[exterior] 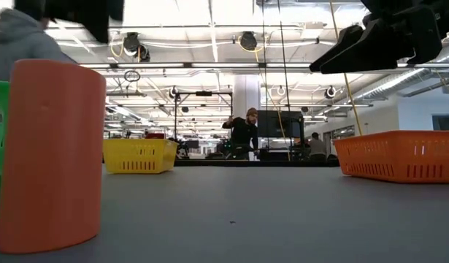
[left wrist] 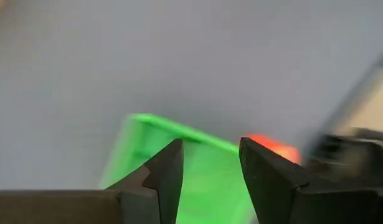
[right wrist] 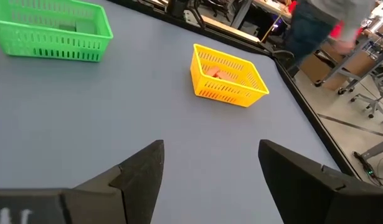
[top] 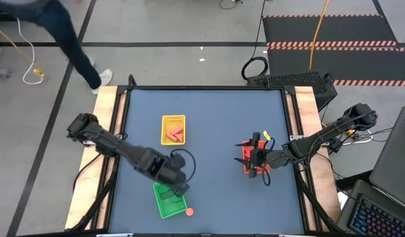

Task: Sort & place blocks by color
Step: Adjust the green bin

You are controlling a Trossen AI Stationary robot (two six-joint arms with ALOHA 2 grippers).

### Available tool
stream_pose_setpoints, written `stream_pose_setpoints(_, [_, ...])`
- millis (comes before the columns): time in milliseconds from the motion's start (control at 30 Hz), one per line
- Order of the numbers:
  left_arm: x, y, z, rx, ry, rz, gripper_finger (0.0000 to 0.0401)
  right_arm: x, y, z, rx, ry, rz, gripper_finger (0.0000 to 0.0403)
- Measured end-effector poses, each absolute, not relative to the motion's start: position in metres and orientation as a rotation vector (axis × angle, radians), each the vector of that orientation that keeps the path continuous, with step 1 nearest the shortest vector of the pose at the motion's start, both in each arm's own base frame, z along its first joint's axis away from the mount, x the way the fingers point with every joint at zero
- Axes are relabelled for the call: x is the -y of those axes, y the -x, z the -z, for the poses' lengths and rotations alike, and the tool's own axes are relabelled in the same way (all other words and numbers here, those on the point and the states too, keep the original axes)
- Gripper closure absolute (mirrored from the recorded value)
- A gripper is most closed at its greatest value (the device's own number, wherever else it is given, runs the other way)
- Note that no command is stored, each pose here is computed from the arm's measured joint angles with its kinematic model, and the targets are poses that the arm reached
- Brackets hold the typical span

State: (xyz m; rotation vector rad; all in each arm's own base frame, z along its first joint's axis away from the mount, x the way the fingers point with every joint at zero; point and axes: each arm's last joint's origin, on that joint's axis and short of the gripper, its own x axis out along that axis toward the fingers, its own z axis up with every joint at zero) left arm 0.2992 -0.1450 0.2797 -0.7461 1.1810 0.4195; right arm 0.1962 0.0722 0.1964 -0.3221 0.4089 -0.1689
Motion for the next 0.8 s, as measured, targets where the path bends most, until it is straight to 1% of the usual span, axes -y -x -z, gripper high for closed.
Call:
stream_pose_setpoints(100, [0.172, -0.301, -0.284, -1.087, 0.819, -0.316, 0.0242, -0.072, -0.196, -0.197, -0.405, 0.32, 0.169, 0.0149])
stream_pose_setpoints(167, [0.187, -0.301, -0.277, -1.087, 0.848, -0.305, 0.0242, -0.072, -0.197, -0.197, -0.398, 0.316, 0.17, 0.0149])
stream_pose_setpoints(233, [0.199, -0.3, -0.264, -1.135, 0.86, -0.345, 0.0242, -0.072, -0.197, -0.197, -0.398, 0.316, 0.17, 0.0149])
stream_pose_setpoints(433, [0.214, -0.293, -0.223, -1.369, 0.818, -0.494, 0.0242, -0.073, -0.197, -0.198, -0.395, 0.315, 0.17, 0.0149])
stream_pose_setpoints(633, [0.22, -0.3, -0.195, -1.464, 0.728, -0.472, 0.0242, -0.073, -0.197, -0.199, -0.379, 0.305, 0.172, 0.0149])
stream_pose_setpoints(800, [0.224, -0.305, -0.169, -1.599, 0.67, -0.411, 0.0242, -0.073, -0.197, -0.199, -0.378, 0.304, 0.172, 0.0149])
